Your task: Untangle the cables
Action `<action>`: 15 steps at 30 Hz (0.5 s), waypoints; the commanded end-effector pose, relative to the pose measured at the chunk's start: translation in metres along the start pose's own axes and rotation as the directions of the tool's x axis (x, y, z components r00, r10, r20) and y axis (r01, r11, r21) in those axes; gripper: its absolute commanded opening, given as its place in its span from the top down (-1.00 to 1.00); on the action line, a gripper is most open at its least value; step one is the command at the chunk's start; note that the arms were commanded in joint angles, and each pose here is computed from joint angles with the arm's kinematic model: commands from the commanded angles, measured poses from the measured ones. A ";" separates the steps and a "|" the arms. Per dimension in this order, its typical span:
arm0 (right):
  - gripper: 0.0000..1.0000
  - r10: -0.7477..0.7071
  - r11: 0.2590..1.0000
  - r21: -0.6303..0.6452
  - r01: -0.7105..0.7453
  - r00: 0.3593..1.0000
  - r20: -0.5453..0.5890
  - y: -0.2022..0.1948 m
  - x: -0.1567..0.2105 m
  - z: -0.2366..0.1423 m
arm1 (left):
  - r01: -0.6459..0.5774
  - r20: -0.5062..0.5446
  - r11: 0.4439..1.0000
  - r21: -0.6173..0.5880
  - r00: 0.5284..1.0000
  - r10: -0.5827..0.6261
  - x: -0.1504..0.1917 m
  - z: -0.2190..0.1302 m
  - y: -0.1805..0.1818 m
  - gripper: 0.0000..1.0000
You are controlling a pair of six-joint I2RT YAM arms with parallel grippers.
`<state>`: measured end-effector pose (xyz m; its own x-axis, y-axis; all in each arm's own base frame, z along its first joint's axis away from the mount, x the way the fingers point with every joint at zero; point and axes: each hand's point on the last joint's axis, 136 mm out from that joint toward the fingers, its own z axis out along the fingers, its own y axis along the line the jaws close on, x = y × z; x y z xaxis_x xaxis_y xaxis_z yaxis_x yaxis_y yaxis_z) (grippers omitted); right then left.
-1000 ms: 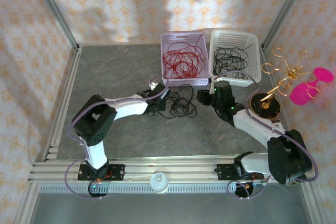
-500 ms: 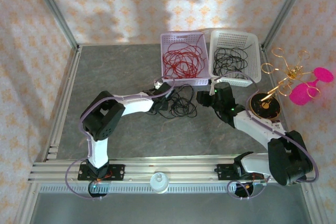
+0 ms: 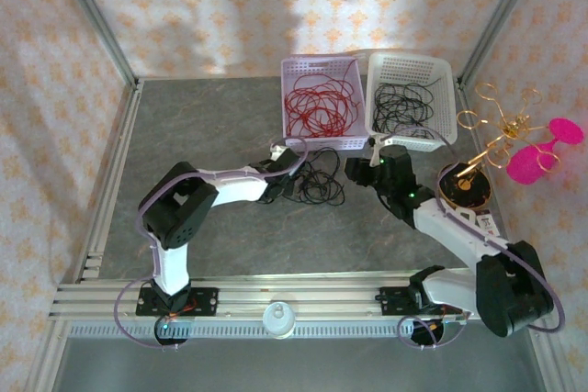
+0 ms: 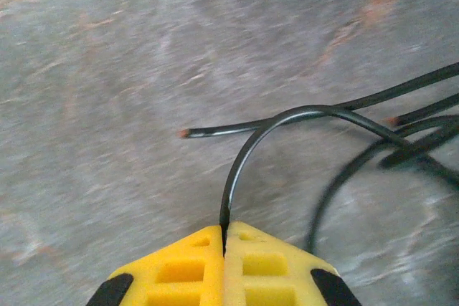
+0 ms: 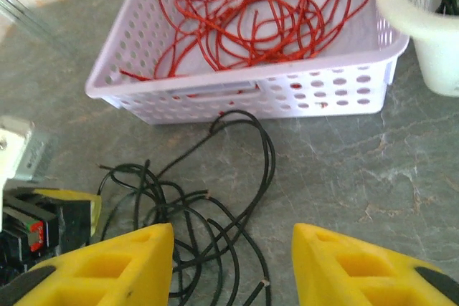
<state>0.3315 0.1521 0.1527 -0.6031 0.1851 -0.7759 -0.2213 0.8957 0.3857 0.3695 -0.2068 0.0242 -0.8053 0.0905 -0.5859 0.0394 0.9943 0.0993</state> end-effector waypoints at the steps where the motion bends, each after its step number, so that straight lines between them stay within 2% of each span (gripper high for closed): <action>1: 0.08 0.042 0.999 -0.037 -0.040 0.998 0.040 0.011 -0.013 -0.013 | -0.010 0.097 0.996 -0.093 0.995 0.019 -0.015 -0.025 0.025 1.00; 8: 0.14 0.084 0.992 -0.100 -0.071 0.987 0.136 0.029 -0.044 -0.042 | 0.003 0.220 0.999 -0.052 0.975 0.008 -0.026 -0.090 0.038 1.00; 12: 0.21 0.036 0.983 -0.183 -0.007 0.987 0.158 0.046 -0.049 -0.052 | 0.002 0.284 1.000 -0.010 0.959 0.001 -0.033 -0.127 0.047 1.00; 15: 0.20 0.008 0.973 -0.230 0.032 0.986 0.169 0.057 -0.050 -0.053 | -0.026 0.325 0.997 0.068 0.946 0.002 -0.045 -0.161 0.045 1.00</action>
<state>0.3117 0.1588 0.2161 -0.5107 0.2751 -0.8145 -0.3153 0.8215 0.4752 0.3239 -0.1820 0.1678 -0.5811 0.0515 -0.8122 0.0624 0.9979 0.0187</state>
